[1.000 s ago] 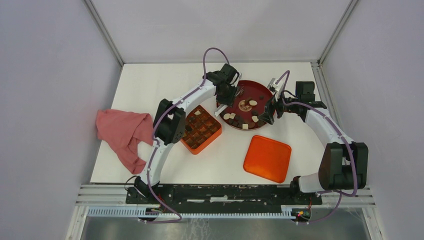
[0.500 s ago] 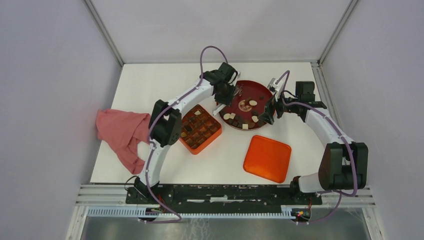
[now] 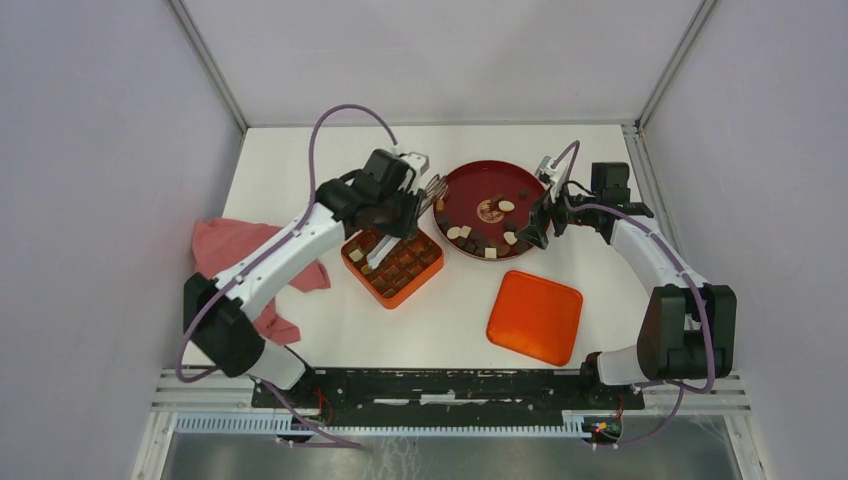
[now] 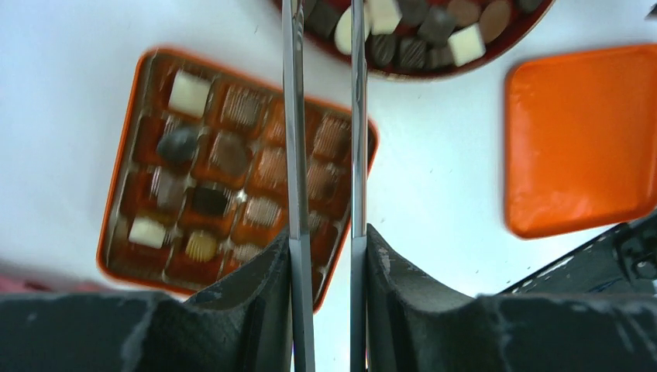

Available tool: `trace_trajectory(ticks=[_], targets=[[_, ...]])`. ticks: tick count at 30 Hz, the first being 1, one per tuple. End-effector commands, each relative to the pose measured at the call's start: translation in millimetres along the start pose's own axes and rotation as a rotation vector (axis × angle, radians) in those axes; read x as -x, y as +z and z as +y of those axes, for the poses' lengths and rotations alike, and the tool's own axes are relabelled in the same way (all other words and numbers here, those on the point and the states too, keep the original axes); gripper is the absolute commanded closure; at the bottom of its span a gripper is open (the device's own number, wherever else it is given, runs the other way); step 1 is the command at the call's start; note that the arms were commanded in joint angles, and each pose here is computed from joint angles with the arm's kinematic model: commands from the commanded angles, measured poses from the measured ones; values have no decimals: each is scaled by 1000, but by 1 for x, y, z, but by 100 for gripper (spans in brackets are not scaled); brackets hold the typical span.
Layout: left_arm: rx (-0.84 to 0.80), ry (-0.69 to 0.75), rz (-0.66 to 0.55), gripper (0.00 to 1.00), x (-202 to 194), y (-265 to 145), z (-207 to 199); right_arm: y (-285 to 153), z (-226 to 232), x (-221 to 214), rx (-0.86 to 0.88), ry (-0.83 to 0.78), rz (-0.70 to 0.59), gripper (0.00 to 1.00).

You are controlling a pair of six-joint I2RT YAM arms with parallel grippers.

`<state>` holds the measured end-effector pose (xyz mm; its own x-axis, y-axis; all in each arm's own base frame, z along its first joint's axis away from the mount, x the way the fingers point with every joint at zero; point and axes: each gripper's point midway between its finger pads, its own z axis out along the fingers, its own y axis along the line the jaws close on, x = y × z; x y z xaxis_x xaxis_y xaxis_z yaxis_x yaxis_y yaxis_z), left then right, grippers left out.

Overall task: Pack the chocolate
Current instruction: Place the fake chocolate in the packing box.

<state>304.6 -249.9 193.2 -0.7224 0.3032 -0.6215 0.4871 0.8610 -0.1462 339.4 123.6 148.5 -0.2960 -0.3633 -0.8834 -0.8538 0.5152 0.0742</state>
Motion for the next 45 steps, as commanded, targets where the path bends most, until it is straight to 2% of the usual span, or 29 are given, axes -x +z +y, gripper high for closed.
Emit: trace_trajectory(ticks=[1, 9, 19, 31, 37, 45], targets=[[103, -70, -22, 98, -31, -26, 21, -3, -2, 16, -2, -39, -42, 2], [168, -101, 17, 98, -72, -35, 37, -2, -3, 14, -1, -28, -39, 2], [244, -93, 77, 98, -84, -23, 51, -2, -3, 15, -2, -32, -40, 2], [233, -93, 112, 98, -94, -13, 49, -3, -3, 15, -5, -36, -41, 2], [216, -102, 124, 95, -98, -5, 47, -3, -2, 15, -3, -35, -41, 2], [203, -100, 123, 87, -96, 0, 44, -3, -2, 15, -3, -34, -41, 2]])
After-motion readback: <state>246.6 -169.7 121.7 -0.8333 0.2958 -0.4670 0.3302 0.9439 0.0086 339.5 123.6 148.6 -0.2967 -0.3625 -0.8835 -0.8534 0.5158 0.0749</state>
